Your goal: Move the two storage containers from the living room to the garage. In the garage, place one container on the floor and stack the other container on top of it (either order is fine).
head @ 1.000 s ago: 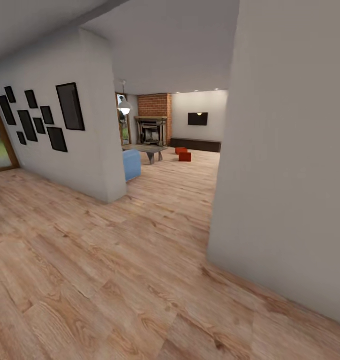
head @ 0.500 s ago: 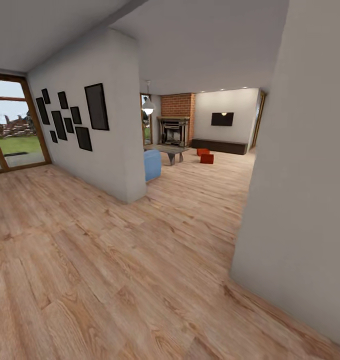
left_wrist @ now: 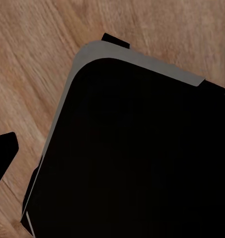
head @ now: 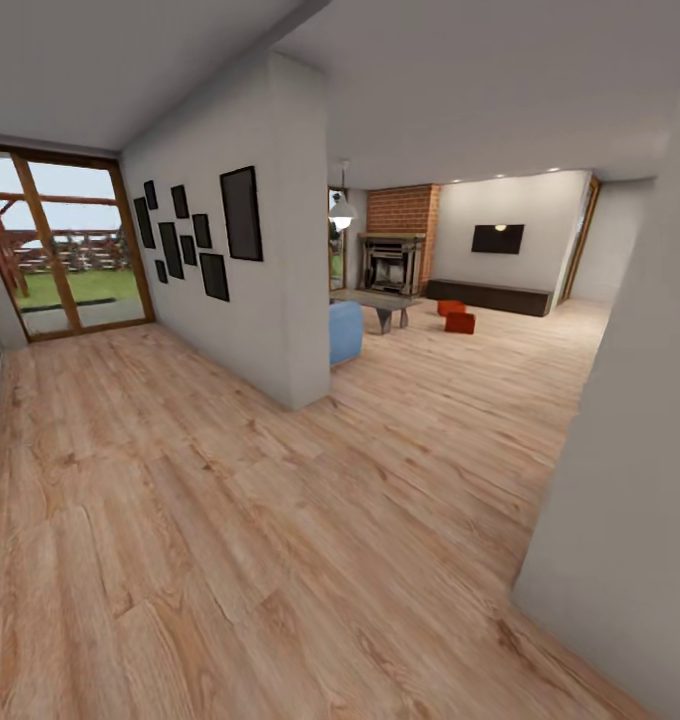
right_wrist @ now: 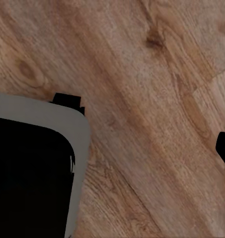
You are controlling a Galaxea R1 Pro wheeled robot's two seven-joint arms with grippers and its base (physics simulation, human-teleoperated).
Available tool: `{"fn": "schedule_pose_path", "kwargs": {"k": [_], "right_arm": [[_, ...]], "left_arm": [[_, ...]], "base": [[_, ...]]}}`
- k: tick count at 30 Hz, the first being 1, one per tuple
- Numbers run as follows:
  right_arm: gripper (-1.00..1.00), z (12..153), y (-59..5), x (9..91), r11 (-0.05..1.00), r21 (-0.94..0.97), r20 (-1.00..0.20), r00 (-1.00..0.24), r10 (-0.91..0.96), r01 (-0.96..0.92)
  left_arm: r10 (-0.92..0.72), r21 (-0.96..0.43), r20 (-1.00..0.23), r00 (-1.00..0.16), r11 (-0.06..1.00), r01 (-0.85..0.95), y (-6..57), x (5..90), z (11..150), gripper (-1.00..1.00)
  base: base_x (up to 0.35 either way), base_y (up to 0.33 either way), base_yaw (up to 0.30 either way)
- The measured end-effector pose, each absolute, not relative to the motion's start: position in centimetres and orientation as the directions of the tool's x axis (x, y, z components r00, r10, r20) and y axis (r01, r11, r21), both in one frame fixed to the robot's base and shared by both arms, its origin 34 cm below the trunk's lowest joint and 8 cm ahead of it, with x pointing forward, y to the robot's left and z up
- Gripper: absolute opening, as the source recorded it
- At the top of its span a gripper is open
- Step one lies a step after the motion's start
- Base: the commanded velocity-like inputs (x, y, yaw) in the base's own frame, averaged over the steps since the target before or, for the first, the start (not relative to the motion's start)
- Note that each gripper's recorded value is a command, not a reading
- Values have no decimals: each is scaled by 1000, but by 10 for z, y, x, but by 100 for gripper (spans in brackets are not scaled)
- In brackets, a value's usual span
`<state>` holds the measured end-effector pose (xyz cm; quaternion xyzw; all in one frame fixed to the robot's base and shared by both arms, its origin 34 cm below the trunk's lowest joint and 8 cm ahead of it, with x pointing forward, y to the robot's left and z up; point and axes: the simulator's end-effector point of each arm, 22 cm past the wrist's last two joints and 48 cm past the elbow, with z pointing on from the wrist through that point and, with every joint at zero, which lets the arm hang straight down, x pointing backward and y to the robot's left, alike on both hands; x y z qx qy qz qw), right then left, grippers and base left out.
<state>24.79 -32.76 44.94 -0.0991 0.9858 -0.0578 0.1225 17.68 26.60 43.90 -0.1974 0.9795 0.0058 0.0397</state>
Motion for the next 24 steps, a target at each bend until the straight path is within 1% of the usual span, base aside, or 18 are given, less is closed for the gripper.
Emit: {"fn": "schedule_pose_path", "kwargs": {"k": [6,24], "right_arm": [[100,449,-328,248,974,-138,-229,-951,-208,-179],[100,448,-322,246,974,-128,-222,-952,-211,-186]], "left_arm": [[-386,-4,-80,-919,922,-387,266,177,439,100],[-384,1,-84,-919,923,-386,271,178,439,100]], "base": [[324,0,54],[324,0,2]]}}
